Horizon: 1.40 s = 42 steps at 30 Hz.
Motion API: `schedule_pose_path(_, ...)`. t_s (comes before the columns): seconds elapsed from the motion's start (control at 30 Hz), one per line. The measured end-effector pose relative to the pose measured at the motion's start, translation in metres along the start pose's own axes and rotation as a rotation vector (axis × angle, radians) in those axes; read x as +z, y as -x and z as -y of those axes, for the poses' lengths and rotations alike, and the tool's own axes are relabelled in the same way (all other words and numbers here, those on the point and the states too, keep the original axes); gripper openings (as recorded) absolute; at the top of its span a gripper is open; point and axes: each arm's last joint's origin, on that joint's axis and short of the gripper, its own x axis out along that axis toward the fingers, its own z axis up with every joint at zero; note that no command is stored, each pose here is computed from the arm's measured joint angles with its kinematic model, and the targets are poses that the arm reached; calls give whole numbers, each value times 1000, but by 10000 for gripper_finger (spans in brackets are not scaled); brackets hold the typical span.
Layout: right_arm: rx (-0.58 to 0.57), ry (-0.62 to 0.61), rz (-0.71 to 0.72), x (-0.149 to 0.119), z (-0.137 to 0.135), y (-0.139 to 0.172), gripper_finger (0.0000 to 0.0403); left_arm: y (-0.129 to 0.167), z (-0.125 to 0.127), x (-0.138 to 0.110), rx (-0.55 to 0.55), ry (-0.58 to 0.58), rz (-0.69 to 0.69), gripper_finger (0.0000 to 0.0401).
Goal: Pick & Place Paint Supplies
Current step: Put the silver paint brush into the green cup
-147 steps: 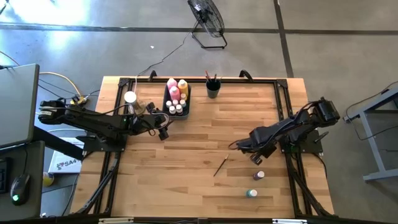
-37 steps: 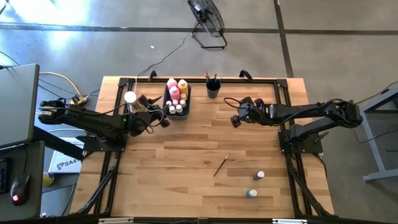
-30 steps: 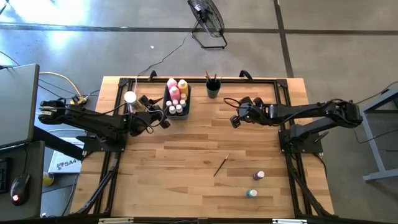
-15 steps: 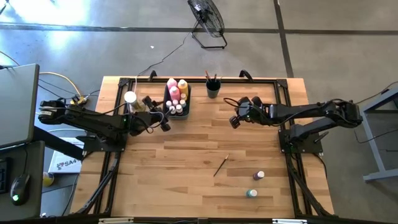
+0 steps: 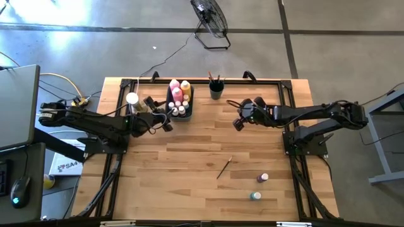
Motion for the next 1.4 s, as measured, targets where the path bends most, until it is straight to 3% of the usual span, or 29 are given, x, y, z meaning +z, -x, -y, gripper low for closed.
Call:
schedule_pose_path(0.13, 9, -8, 14, 2, -1, 0, 2, -12, -11, -5, -35, 16, -12, 210)
schedule_pose_path(0.37, 82, -18, -17, 1, -3, 0, 2, -31, -31, -14, -104, 116, -6, 141)
schedule_pose_path(0.6, 201, -22, -55, 1, -7, 1, 2, -32, -32, -14, -170, 155, 15, 97)
schedule_pose_path(0.8, 224, -40, -11, 5, -9, 1, 2, -32, -30, -13, -237, 158, 38, 90)
schedule_pose_path(1.13, 264, -67, 71, 14, -12, 2, 2, -32, -30, -14, -240, 124, 36, 90)
schedule_pose_path(1.3, 346, -47, 123, 20, -17, 4, 2, -32, -30, -14, -240, 126, 36, 90)
schedule_pose_path(1.4, 294, -18, 203, 24, -21, 8, 2, -32, -30, -14, -240, 127, 36, 90)
